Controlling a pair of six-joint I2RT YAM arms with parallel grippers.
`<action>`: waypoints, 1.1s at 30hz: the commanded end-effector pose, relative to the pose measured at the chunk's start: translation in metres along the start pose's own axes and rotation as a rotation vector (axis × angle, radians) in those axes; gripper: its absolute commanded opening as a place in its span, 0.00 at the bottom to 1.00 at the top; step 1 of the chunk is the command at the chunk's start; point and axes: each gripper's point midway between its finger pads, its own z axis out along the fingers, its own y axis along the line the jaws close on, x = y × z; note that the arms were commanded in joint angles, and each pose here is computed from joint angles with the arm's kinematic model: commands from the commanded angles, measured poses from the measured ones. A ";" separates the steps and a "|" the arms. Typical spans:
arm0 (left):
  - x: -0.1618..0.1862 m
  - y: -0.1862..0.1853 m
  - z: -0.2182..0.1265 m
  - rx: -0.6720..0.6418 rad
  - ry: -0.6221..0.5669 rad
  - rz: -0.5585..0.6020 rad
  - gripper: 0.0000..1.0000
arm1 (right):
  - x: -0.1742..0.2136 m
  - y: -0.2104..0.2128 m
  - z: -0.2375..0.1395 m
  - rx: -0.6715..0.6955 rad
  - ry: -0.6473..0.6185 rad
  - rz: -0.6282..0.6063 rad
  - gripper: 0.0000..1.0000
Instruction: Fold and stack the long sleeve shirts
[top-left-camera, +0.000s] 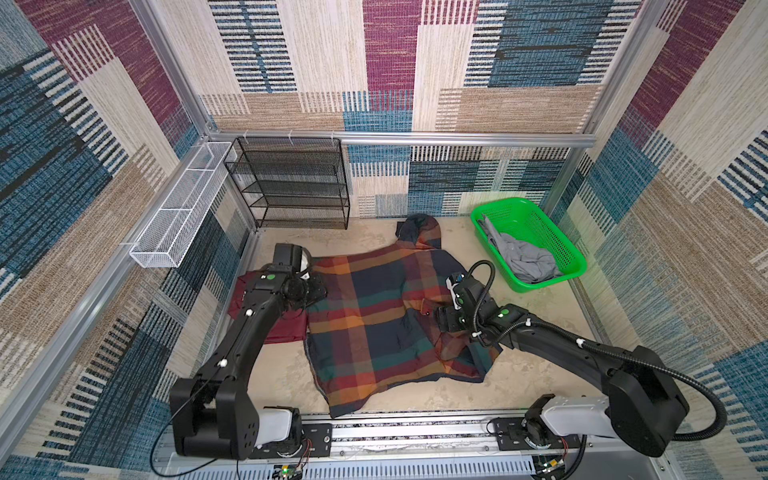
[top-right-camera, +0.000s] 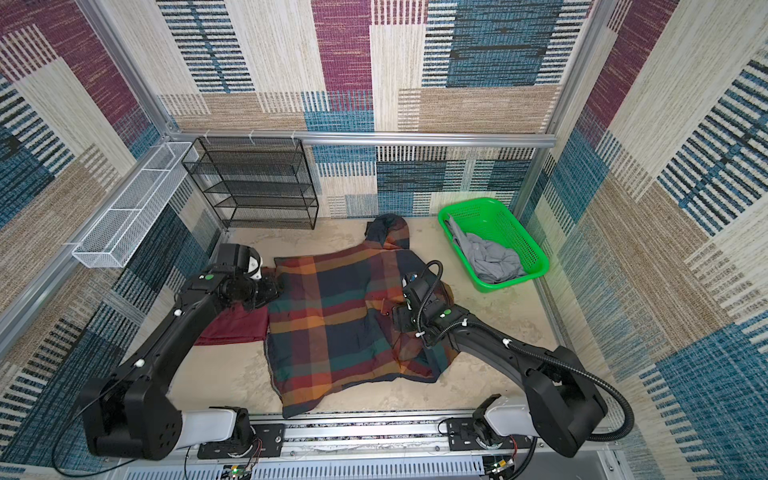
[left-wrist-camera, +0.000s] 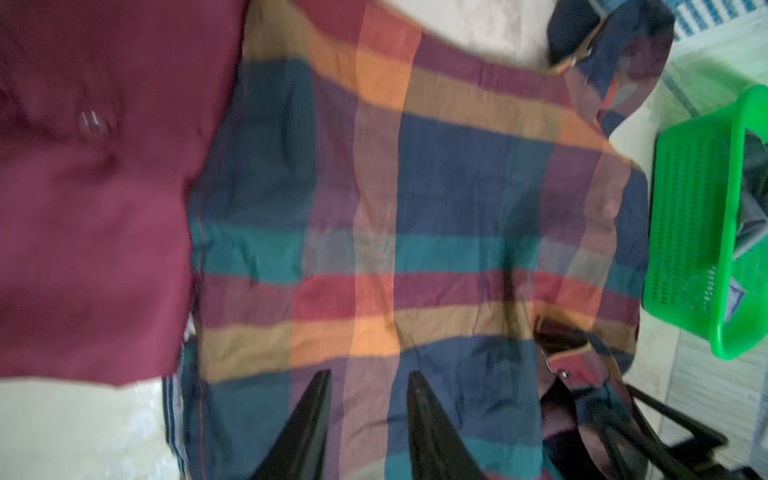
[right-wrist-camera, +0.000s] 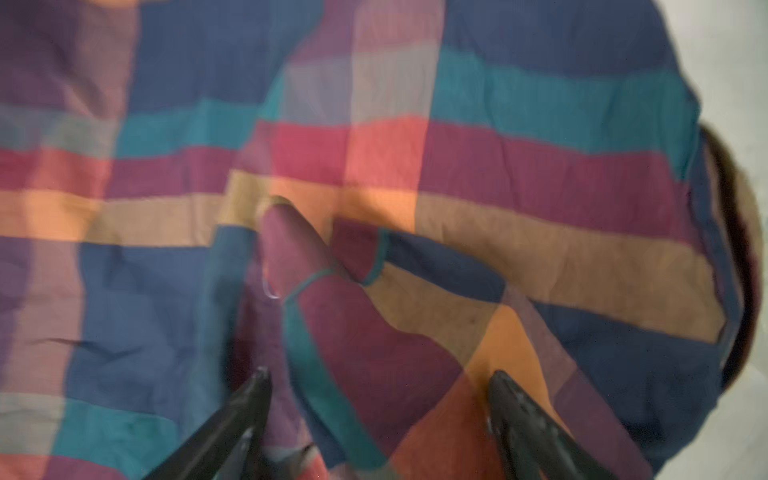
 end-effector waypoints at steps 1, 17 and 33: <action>0.046 0.008 -0.003 -0.038 0.058 -0.082 0.35 | -0.001 -0.001 0.002 0.022 -0.004 -0.009 0.67; 0.200 0.069 -0.002 -0.149 0.220 -0.123 0.23 | -0.016 0.012 -0.146 -0.219 -0.201 0.189 0.00; 0.195 0.060 -0.007 -0.179 0.245 -0.033 0.24 | 0.022 -0.006 -0.187 -0.277 -0.223 0.491 0.54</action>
